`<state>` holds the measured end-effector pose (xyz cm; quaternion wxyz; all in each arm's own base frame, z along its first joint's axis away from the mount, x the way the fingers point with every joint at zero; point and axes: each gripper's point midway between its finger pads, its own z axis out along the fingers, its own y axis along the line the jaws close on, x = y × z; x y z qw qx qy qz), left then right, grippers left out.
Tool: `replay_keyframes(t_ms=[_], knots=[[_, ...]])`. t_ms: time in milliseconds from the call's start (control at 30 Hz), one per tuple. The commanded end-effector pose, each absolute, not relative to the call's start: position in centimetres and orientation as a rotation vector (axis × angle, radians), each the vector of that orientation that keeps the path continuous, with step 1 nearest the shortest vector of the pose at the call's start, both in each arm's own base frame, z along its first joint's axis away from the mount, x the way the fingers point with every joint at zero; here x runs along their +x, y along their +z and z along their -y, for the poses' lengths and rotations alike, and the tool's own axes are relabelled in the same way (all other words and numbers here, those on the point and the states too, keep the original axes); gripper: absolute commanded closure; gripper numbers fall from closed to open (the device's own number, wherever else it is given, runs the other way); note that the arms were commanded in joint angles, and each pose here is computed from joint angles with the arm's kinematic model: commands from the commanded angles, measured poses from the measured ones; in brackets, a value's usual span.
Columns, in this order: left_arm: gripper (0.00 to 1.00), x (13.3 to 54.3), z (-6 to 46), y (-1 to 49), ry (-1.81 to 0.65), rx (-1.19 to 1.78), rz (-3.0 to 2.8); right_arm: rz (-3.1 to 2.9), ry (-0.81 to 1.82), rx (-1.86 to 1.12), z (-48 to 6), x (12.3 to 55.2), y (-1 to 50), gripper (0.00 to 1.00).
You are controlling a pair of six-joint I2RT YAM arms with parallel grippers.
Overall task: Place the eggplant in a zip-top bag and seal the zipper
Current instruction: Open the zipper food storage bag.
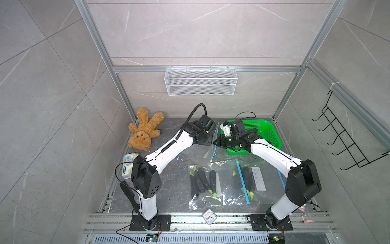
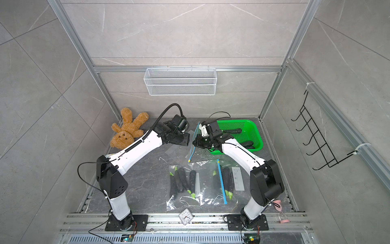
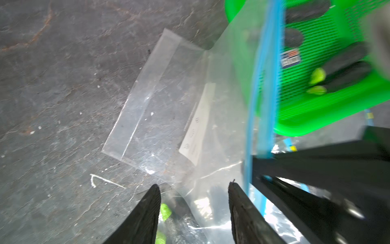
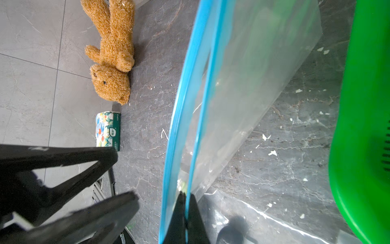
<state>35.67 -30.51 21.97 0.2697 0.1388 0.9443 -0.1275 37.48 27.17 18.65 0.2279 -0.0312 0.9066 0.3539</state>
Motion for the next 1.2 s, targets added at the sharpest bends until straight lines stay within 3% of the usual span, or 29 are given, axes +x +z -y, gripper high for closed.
replay_keyframes(t_ms=[0,200,467,633,933,1167], knots=[[0.45,34.8,31.8,24.6,-0.515,0.379,-2.480,-2.455,0.971,-0.113,-27.3,37.4,20.6,1.00],[0.43,33.9,33.5,23.9,-0.636,0.450,-2.492,-2.448,0.970,-0.112,-27.3,37.5,21.0,1.00],[0.46,33.8,33.9,21.9,-0.606,0.507,-2.545,-2.440,0.966,-0.113,-27.2,37.7,21.3,1.00],[0.55,34.0,33.3,20.2,-0.529,0.509,-2.589,-2.434,0.970,-0.113,-27.3,37.7,21.6,1.00],[0.80,34.9,31.7,19.6,-0.392,0.470,-2.592,-2.439,0.958,-0.109,-27.1,37.6,21.7,1.00],[0.86,35.9,31.0,20.9,-0.308,0.472,-2.565,-2.471,0.924,-0.111,-26.8,37.2,20.9,1.00]])
